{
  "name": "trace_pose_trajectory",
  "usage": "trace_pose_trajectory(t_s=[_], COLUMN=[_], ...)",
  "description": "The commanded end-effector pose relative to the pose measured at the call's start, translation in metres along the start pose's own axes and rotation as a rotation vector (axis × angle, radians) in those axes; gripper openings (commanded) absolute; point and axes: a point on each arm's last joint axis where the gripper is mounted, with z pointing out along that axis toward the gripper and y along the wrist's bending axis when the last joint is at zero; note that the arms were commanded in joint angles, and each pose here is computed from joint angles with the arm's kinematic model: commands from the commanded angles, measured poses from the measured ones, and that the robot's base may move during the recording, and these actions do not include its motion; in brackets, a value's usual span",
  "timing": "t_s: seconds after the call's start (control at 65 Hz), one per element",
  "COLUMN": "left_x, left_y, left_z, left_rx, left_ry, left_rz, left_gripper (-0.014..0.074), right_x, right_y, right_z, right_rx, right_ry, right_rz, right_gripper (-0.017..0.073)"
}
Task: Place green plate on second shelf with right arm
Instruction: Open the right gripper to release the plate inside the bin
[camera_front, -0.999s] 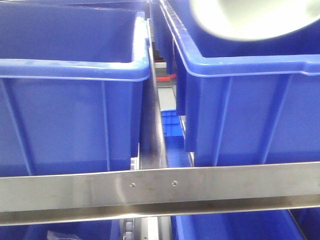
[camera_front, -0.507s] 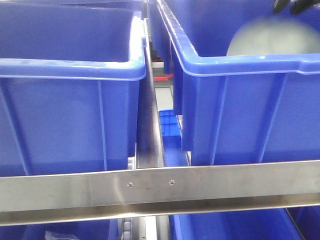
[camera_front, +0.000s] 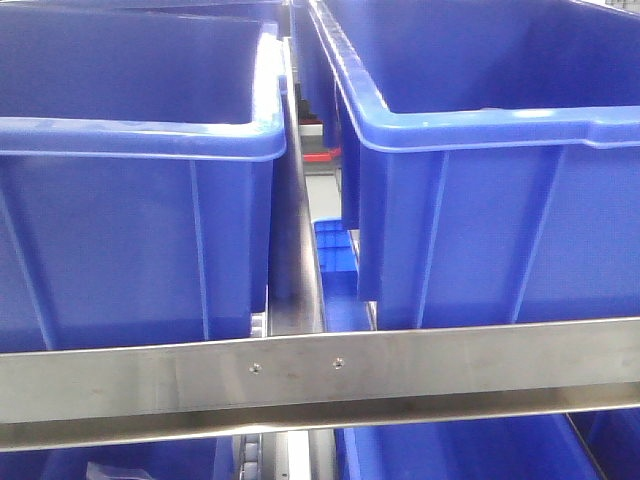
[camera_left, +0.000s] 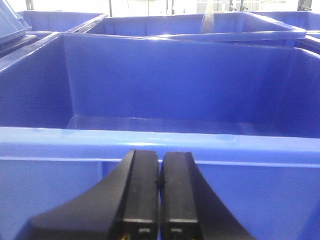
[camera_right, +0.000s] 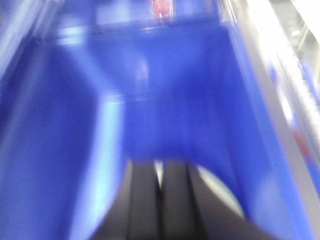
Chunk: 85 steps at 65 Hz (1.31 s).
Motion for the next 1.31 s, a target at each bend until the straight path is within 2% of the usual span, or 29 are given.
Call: trace_pose_trajectory(t_s=[0.0,0.123,0.215,0.4,0.507,0.569,0.738,0.892,0.968,1.168,1.291], left_x=[0.004,0.004,0.004,0.004,0.004,0.004,0.004,0.004,0.004,0.004,0.004], left_y=[0.000,0.000,0.000,0.000,0.000,0.000,0.000,0.000,0.000,0.000,0.000], left_z=[0.000,0.000,0.000,0.000,0.000,0.000,0.000,0.000,0.000,0.000,0.000], left_rx=[-0.002,-0.002,-0.002,-0.002,-0.002,-0.002,-0.002,-0.002,-0.002,-0.002,-0.002], left_ry=[-0.066,-0.066,-0.066,-0.066,-0.066,-0.066,-0.066,-0.066,-0.066,-0.066,-0.066], left_rz=[-0.005,-0.005,-0.005,-0.005,-0.005,-0.005,-0.005,-0.005,-0.005,-0.005,-0.005], left_gripper=[0.0130,0.0130,0.0130,0.0130,0.0130,0.0130,0.0130,0.0130,0.0130,0.0130,0.0130], right_x=[-0.003,0.030,0.050,0.086,0.107,0.115,0.135,0.172,0.194,0.226,0.228], right_y=[0.002,-0.001,-0.003,-0.005,-0.009,-0.012,-0.018,-0.026,-0.030,-0.036,-0.036], right_z=[-0.052,-0.093,-0.129,-0.203,-0.230,-0.221,-0.167,-0.132,-0.117,-0.101,-0.101], right_rx=[-0.019,-0.025,-0.038,-0.077,-0.056,-0.034,-0.007,0.006,-0.001,-0.009,-0.006], right_ry=[-0.185,-0.201,-0.265,-0.500,-0.661,-0.662,-0.511,-0.534,-0.534,-0.530,-0.511], right_rz=[-0.010,-0.013,-0.016,-0.028,-0.086,-0.110,-0.121,-0.171,-0.162,-0.139,-0.139], right_gripper=[0.0053,0.0053,0.0053,0.0053,0.0053,0.0053,0.0053,0.0053,0.0053,0.0053,0.0053])
